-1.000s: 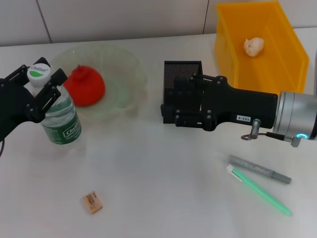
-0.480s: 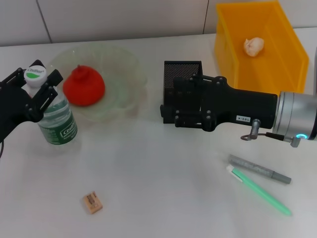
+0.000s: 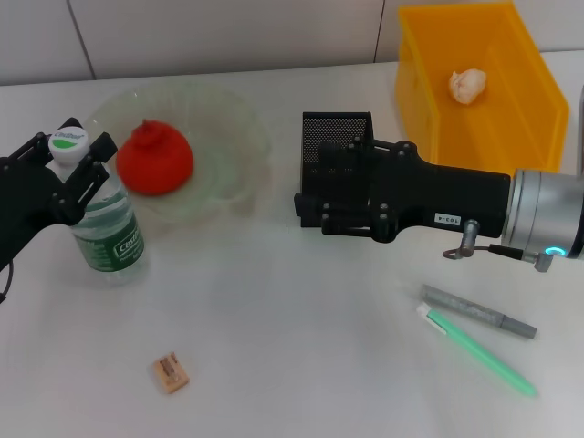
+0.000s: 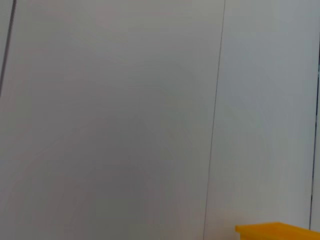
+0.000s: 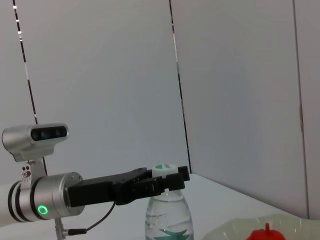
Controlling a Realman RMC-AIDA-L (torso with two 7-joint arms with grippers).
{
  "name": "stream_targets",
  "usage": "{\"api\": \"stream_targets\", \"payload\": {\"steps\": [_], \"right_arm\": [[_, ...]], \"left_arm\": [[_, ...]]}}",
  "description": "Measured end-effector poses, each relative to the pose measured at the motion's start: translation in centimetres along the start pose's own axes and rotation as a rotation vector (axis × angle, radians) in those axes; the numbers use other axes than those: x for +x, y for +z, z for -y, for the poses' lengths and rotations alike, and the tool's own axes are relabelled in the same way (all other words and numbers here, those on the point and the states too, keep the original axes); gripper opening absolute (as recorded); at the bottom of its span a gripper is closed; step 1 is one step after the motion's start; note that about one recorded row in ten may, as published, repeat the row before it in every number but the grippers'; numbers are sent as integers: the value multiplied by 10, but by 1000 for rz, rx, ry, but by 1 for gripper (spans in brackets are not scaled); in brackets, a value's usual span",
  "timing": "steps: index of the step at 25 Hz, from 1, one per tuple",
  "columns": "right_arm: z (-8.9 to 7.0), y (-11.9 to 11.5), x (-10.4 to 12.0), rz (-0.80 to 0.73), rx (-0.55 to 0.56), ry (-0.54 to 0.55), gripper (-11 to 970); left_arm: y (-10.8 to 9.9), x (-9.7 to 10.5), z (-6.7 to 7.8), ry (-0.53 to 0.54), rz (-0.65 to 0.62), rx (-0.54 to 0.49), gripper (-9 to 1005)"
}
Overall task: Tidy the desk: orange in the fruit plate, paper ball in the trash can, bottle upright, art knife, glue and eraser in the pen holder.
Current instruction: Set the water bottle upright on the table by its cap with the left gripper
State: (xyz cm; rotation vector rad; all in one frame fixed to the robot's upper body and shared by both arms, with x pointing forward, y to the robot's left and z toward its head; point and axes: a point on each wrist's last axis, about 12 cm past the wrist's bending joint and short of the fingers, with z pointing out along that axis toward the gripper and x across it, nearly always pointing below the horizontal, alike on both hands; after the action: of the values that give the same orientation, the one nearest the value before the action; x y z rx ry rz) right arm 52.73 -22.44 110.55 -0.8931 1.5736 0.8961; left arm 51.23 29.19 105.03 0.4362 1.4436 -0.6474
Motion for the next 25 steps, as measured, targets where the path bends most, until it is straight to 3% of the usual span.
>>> {"api": "stream_targets", "payload": {"steps": [25], "right_arm": [[1, 1, -1, 2, 3, -3, 773]], "left_arm": [[3, -1, -1, 2, 3, 0, 492]]}}
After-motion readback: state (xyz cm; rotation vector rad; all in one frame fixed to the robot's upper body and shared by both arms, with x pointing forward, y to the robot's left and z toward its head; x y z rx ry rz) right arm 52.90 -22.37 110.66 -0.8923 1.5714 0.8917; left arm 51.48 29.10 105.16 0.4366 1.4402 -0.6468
